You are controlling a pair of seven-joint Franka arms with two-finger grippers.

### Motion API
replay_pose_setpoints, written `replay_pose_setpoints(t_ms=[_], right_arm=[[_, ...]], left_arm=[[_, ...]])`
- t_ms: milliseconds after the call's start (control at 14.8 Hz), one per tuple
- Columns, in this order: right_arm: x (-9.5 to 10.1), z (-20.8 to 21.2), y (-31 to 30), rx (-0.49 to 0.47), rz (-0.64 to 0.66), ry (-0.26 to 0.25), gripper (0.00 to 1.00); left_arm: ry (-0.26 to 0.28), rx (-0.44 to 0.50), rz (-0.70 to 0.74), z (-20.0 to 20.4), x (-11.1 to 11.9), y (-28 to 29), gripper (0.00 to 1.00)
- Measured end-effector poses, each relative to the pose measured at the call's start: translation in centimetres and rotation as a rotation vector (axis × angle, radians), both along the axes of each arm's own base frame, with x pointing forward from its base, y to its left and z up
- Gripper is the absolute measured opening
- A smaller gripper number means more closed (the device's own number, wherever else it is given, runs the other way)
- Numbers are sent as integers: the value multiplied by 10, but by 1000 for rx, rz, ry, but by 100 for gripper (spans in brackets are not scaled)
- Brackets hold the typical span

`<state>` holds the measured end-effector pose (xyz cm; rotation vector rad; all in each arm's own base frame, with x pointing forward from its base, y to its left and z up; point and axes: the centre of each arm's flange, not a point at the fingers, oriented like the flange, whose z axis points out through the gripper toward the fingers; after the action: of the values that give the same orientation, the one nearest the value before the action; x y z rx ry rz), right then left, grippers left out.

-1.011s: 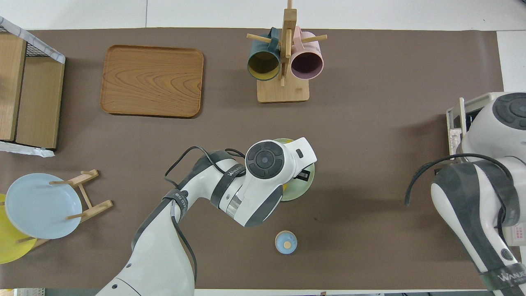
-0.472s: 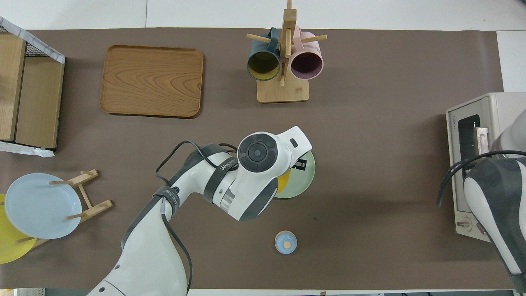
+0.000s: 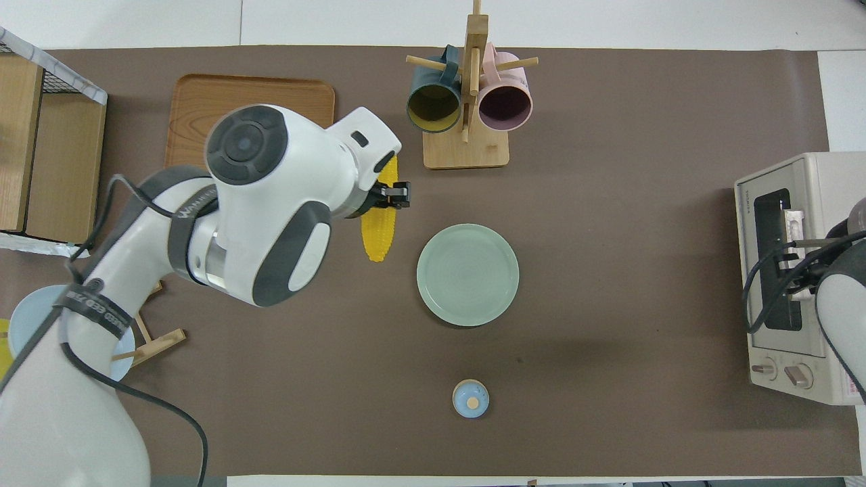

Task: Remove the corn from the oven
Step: 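Lift the corn and carry it to the wooden tray with the left gripper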

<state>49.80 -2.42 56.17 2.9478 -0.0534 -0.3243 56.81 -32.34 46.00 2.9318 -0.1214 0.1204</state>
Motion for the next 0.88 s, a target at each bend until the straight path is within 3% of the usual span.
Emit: replay_pose_setpoints(t_ms=[135,404,607,876], right_arm=[[2,13,7,48,-5,-24,30],[4,29,16,118,-11,-12,71],[7,39,32,128,28,-9,99],[12,45,45,131,63,-1,100]], left_arm=[[-13,7,49,-1,36,65,56],[-22,29,92,-25,93,178,56],[-19,61,101,-60,132,196,56],[1,75,115,-117,169,204,56]])
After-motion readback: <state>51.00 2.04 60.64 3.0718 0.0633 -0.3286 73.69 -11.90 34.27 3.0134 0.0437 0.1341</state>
